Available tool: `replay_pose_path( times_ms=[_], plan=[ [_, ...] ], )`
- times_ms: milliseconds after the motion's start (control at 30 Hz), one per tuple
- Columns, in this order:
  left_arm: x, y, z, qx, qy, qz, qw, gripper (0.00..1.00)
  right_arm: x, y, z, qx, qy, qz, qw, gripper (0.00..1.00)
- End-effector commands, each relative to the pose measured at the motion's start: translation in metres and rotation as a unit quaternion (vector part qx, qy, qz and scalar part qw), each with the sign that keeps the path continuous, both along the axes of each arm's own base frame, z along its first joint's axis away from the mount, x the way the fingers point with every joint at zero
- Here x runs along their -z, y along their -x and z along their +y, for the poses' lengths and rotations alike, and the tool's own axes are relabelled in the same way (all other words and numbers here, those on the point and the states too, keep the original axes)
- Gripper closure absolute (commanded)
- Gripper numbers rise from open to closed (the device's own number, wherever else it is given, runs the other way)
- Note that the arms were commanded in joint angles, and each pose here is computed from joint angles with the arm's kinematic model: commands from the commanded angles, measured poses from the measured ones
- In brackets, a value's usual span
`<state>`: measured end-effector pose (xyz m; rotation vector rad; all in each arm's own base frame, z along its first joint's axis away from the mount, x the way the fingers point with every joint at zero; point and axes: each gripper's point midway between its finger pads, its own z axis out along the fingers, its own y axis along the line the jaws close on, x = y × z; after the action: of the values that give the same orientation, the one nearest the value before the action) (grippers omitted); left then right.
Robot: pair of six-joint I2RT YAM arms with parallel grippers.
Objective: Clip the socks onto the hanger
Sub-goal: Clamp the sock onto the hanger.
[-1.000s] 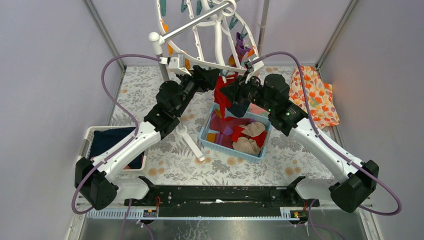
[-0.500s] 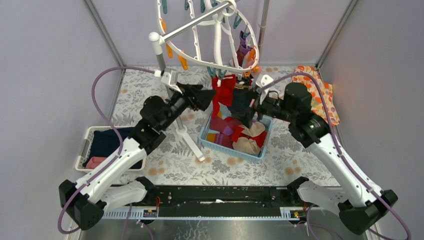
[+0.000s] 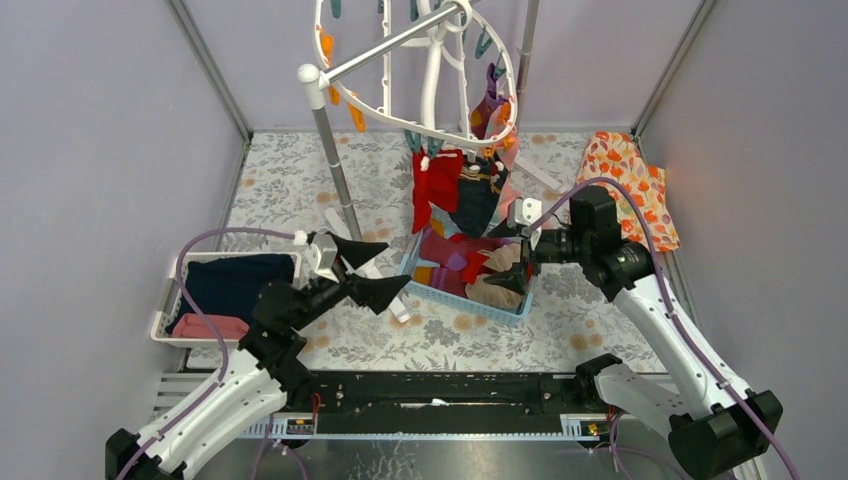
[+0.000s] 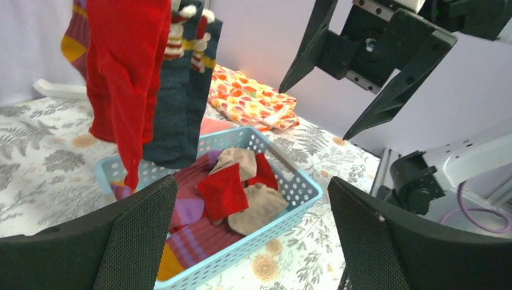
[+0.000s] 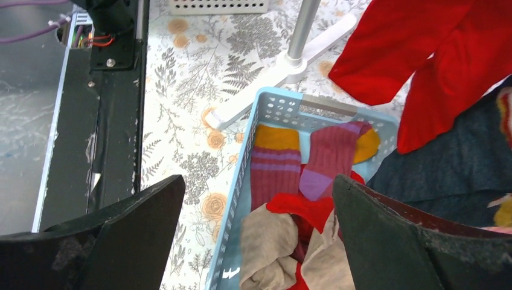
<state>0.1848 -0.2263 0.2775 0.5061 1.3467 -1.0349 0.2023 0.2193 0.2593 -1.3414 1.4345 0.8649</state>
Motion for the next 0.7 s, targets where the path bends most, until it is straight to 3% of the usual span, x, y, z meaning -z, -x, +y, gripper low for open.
replay_pose_path(
  times_ms=[0, 200, 433, 667],
  plan=[
    [-0.002, -0.009, 0.019, -0.061, 0.034, -0.048, 0.996, 0.01, 0.01, 0.01, 0.003, -0.058, -0.012, -0.019, 0.998, 0.0],
    [0.018, -0.033, 0.036, -0.139, 0.036, -0.006, 0.99, 0.01, 0.03, 0.014, 0.002, -0.082, -0.011, -0.015, 0.996, 0.0],
    [0.05, -0.048, 0.051, -0.197, -0.028, 0.021, 0.98, 0.05, 0.021, 0.008, 0.0, -0.07, -0.022, 0.025, 0.997, 0.0],
    [0.057, -0.041, 0.031, -0.142, -0.01, 0.045, 0.989, 0.01, 0.018, -0.021, -0.005, 0.0, -0.034, 0.082, 0.996, 0.0]
  ],
)
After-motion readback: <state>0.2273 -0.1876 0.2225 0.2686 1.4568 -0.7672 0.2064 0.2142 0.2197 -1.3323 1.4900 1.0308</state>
